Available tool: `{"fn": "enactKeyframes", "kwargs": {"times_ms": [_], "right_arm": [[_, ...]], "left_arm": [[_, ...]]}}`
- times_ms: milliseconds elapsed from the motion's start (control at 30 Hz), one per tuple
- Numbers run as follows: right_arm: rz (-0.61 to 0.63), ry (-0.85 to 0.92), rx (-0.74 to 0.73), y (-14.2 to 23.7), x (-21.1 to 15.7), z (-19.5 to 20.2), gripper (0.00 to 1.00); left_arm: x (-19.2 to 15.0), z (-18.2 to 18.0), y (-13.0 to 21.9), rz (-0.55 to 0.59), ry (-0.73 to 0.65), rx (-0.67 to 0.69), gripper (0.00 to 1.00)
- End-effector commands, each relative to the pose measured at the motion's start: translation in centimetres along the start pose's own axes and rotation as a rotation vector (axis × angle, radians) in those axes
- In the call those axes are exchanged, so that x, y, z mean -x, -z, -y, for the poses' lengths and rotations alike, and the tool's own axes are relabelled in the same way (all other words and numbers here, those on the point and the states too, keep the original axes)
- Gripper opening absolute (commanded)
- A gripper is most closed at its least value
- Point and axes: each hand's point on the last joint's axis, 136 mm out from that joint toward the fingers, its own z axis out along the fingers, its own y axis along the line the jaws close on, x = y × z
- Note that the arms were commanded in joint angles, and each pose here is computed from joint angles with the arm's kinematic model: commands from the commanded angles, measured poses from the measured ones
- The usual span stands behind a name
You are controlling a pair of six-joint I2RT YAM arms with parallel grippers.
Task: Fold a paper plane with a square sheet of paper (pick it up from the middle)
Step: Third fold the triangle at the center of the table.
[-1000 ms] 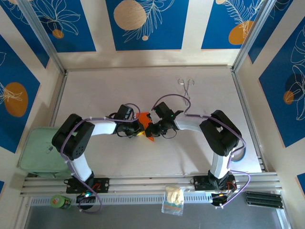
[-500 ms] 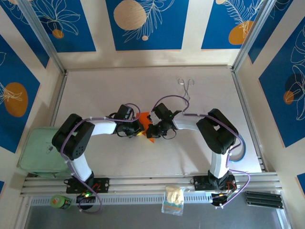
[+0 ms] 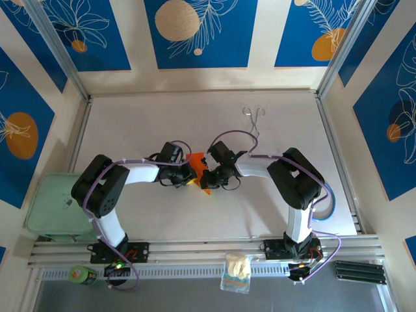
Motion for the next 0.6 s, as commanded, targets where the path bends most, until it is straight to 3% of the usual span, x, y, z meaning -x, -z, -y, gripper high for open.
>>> {"fn": "enactKeyframes", "kwargs": {"times_ms": [0, 367, 567], "right_arm": [[-0.080, -0.022, -0.017, -0.4, -2.5, 1.2, 0.03], [-0.054, -0.003, 0.030, 1.5, -5.9, 2.1, 0.04], [0.064, 0.071, 0.078, 4.4, -3.9, -0.4, 0.04]], "left_arm": [[-1.1, -3.0, -0.7, -0.033, 0.040, 0.117, 0.13], [-1.2, -3.3, -0.7, -0.039, 0.039, 0.130, 0.12], [-1.0, -2.5, -0.6, -0.038, 0.029, 0.108, 0.13]]}}
